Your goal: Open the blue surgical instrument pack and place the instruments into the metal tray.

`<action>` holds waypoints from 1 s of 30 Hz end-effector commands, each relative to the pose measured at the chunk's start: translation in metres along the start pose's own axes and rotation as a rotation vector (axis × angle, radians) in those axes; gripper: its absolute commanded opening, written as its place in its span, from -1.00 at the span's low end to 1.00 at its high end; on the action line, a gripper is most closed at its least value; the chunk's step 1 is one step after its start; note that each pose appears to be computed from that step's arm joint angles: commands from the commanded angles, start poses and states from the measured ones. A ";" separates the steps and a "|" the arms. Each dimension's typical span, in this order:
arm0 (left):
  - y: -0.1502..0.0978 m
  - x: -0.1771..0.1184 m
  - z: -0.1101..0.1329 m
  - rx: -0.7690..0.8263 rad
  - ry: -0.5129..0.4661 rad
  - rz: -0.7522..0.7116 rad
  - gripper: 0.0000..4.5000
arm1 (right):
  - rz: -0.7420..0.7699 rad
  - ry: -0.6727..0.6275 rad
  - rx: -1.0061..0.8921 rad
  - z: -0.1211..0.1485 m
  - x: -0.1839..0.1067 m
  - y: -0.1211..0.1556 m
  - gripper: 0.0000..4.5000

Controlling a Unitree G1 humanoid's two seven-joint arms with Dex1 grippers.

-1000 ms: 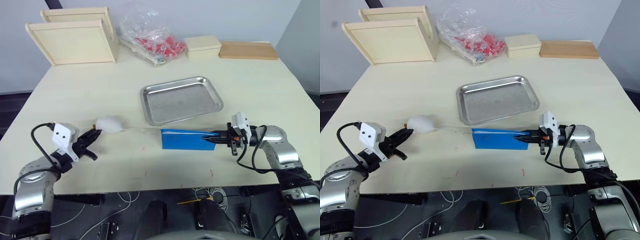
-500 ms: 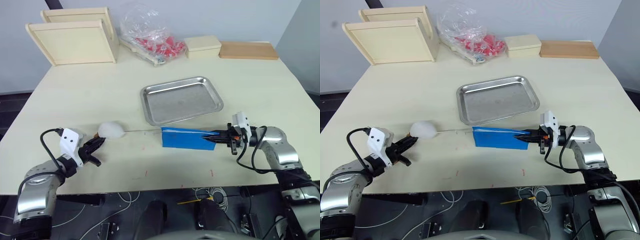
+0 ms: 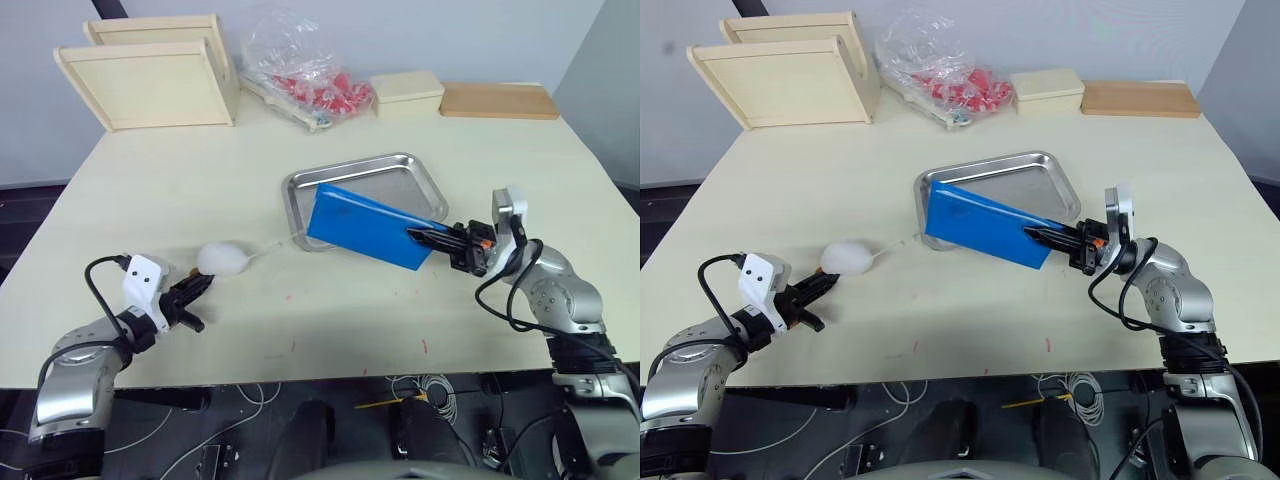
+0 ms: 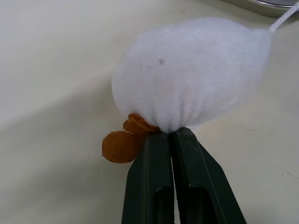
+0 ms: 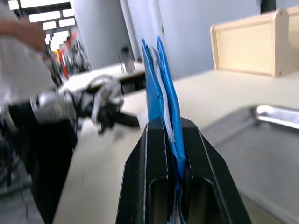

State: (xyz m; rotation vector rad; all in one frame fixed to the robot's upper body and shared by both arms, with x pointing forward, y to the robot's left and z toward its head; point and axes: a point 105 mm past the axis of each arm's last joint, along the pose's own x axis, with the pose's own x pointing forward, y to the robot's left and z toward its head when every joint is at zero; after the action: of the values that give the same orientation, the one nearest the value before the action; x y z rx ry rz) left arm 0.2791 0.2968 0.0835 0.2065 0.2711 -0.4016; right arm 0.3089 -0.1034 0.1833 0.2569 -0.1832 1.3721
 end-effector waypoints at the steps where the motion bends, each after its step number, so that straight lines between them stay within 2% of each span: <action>1: -0.006 0.001 -0.019 -0.024 0.070 -0.027 -0.99 | 0.011 -0.113 -0.069 0.036 0.003 0.003 -1.00; 3: -0.006 0.000 -0.020 -0.025 0.070 -0.027 -0.99 | 0.029 -0.064 -0.095 0.031 0.002 0.005 -1.00; 7: -0.006 -0.002 -0.020 -0.021 0.061 -0.036 -0.99 | 0.108 0.147 -0.217 0.003 -0.004 0.010 -1.00; 9: -0.007 -0.003 -0.020 -0.013 0.053 -0.052 -0.99 | 0.145 0.194 -0.256 -0.005 -0.005 0.012 -1.00; 18: -0.011 -0.007 -0.017 0.001 0.034 -0.096 -0.99 | 0.277 0.309 -0.292 -0.033 0.000 0.020 -1.00; 28: -0.018 -0.010 -0.013 -0.051 -0.003 -0.130 -0.99 | 0.318 0.365 -0.313 -0.047 0.001 0.016 -1.00; 30: -0.014 -0.012 -0.011 -0.052 -0.017 -0.113 -0.73 | 0.306 0.363 -0.308 -0.048 0.001 0.015 -1.00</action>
State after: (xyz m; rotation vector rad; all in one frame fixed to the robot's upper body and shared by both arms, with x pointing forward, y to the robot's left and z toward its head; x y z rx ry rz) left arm 0.2648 0.2915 0.0787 0.1547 0.2623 -0.5006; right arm 0.2923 -0.0885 0.1306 -0.2671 -0.0851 1.6391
